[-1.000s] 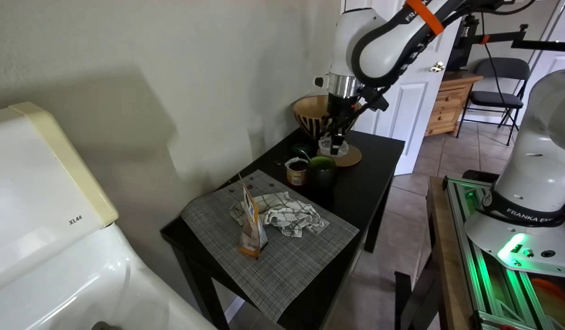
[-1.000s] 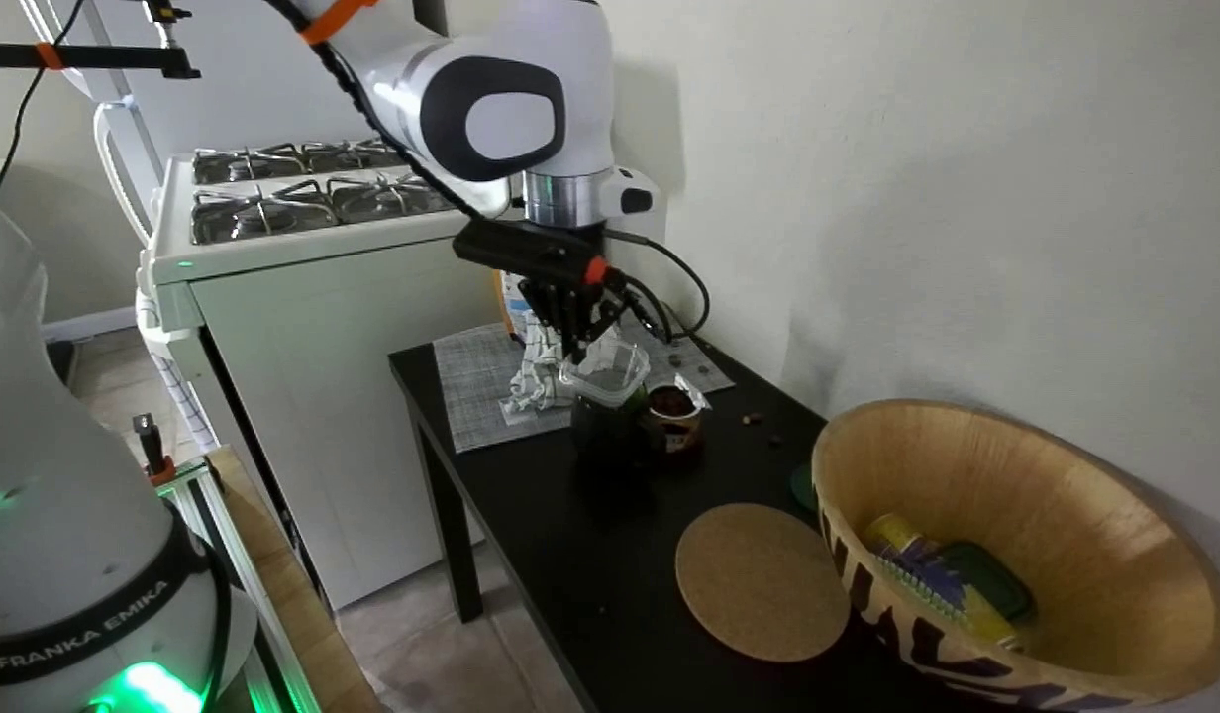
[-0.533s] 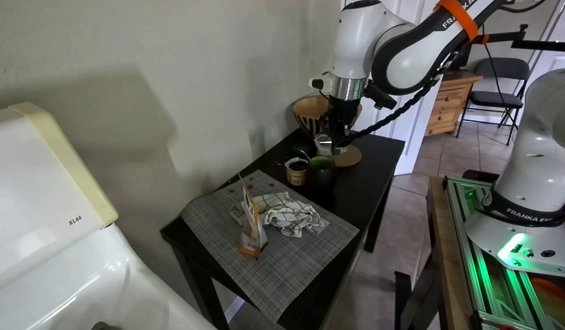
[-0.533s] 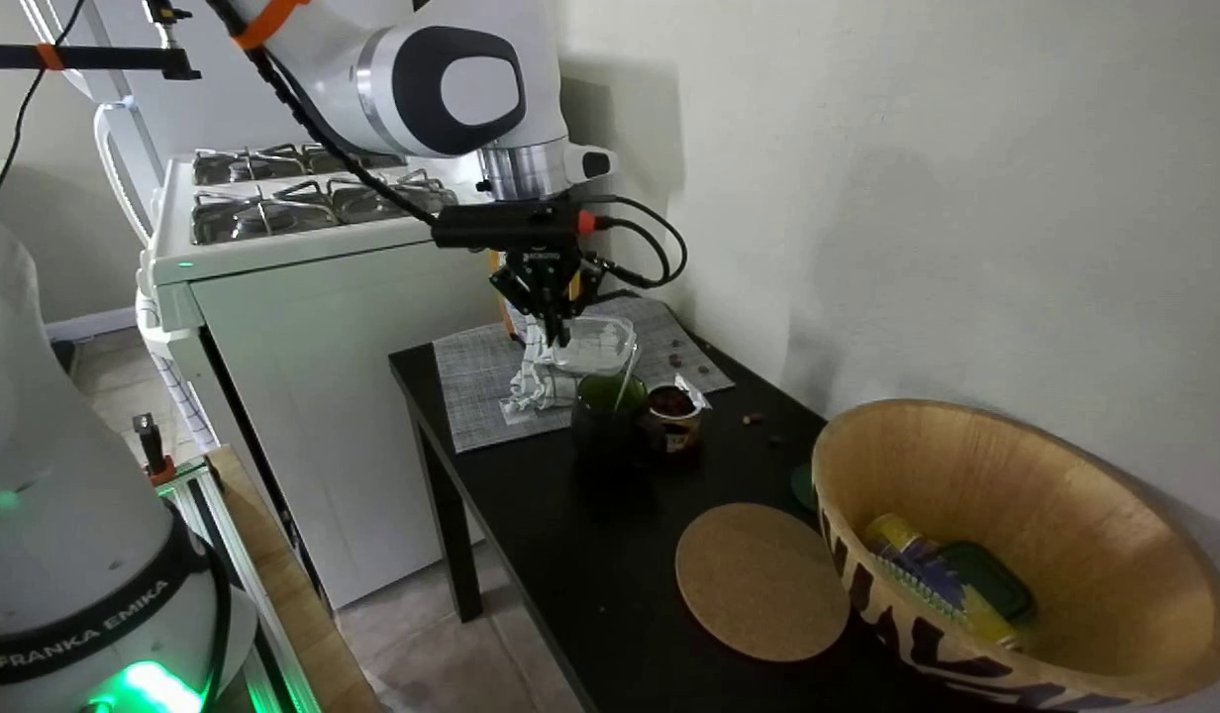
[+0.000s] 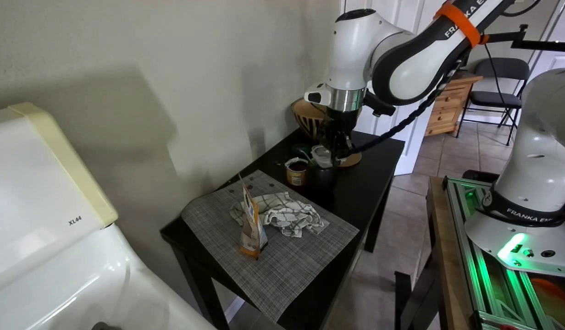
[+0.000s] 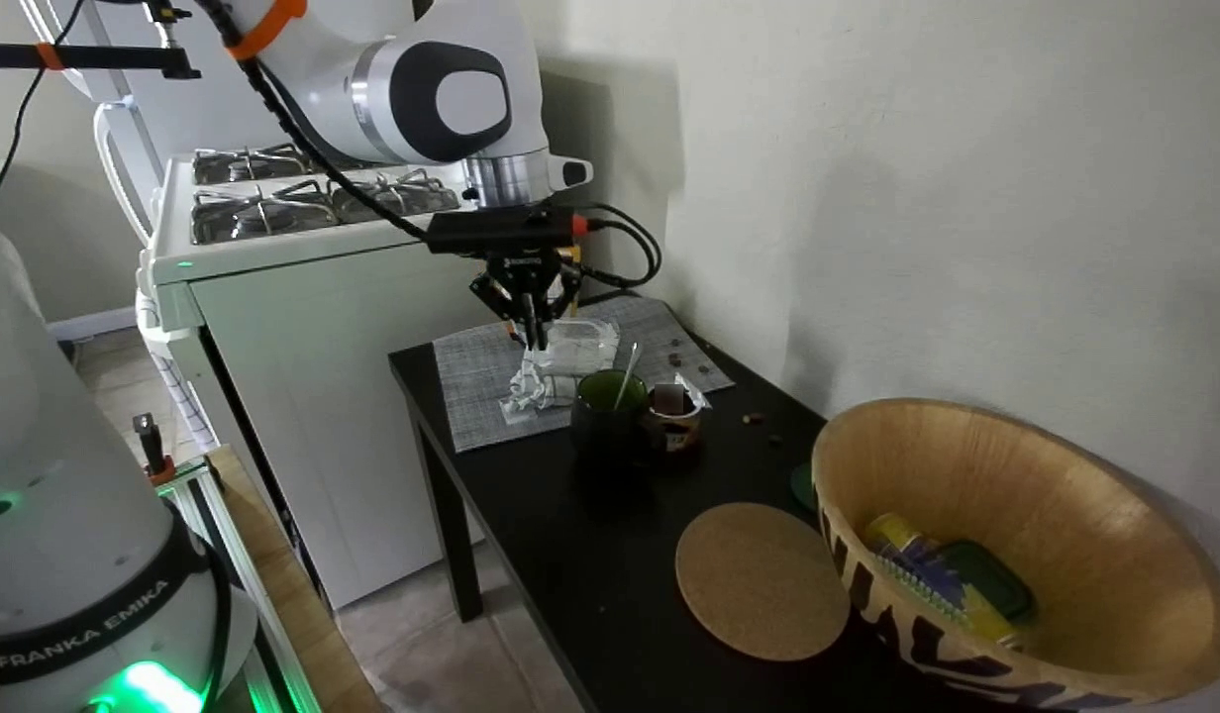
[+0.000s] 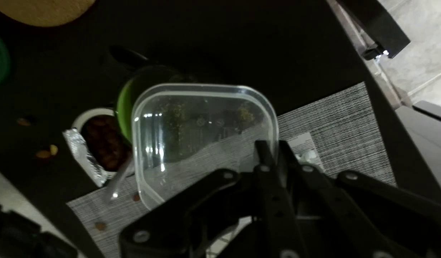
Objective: Remove the clear bowl from the wooden bowl and put it on the placemat.
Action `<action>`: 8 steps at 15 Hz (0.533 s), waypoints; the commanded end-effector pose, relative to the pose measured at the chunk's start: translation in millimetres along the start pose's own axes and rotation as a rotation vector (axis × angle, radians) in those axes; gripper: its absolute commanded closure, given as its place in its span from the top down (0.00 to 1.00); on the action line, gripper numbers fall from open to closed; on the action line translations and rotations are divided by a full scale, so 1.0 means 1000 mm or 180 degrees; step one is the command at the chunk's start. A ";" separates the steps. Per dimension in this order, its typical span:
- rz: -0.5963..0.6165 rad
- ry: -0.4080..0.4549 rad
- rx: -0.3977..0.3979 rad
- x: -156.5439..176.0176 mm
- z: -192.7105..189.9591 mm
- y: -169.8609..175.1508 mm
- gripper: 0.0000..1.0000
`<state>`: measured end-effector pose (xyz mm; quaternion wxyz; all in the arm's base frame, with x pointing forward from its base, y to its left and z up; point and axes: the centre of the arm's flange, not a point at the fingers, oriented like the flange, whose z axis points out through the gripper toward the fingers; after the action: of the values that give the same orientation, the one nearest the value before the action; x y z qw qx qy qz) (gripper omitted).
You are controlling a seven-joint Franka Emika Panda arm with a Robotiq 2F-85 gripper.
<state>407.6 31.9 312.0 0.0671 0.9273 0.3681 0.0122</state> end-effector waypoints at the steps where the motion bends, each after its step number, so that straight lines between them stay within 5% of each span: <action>1: -0.0563 -0.0267 0.0145 0.021 0.016 -0.042 0.02; 8: -0.1624 -0.0445 0.0348 0.048 0.051 -0.114 0.02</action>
<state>371.4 127.4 264.8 0.0549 0.8391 0.5371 -0.0674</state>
